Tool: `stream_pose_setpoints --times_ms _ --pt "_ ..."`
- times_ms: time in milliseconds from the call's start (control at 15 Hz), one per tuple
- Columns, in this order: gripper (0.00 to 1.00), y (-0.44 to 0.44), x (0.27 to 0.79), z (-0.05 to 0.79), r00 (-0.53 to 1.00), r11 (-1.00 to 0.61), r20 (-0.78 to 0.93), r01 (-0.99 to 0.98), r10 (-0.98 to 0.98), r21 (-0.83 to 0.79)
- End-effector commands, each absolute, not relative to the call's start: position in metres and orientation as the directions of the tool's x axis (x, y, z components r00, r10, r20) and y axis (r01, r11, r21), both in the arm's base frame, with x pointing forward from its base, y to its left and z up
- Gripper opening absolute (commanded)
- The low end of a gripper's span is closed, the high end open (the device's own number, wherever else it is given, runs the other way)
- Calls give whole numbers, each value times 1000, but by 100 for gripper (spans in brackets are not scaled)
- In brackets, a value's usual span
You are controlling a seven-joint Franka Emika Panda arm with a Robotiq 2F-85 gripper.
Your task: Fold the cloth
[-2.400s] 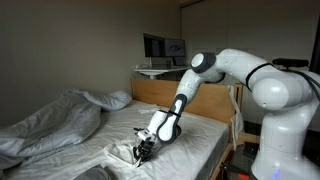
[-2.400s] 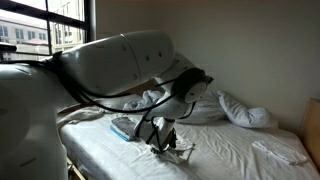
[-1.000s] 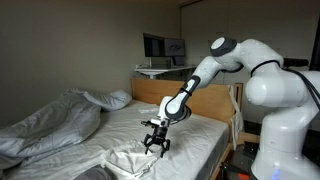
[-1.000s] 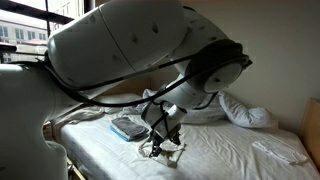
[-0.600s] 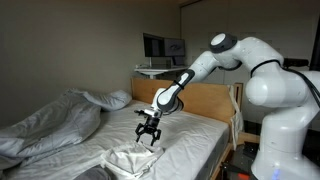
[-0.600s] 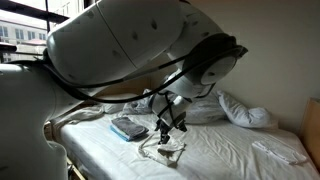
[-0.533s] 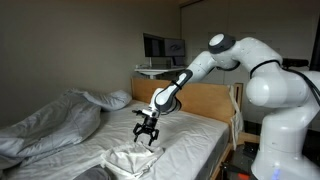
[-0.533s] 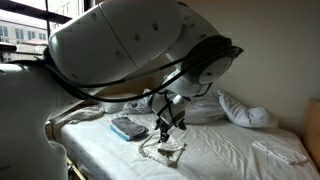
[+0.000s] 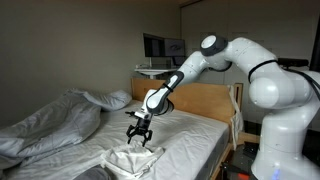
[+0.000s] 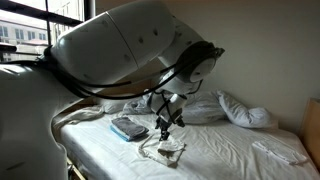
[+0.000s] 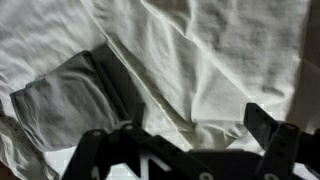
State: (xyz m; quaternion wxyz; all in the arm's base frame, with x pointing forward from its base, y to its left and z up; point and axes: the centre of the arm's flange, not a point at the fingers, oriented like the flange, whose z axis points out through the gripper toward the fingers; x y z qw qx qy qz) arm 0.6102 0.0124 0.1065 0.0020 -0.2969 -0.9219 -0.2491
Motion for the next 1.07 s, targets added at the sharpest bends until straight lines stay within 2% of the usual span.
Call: stream_pose_setpoints --times_ms 0,467,1000 --pt "100 9 612 103 -813 687 179 569 555 452" --pt "100 -28 641 96 -760 642 182 631 624 436" --pt "100 -72 668 85 -753 679 190 653 630 336"
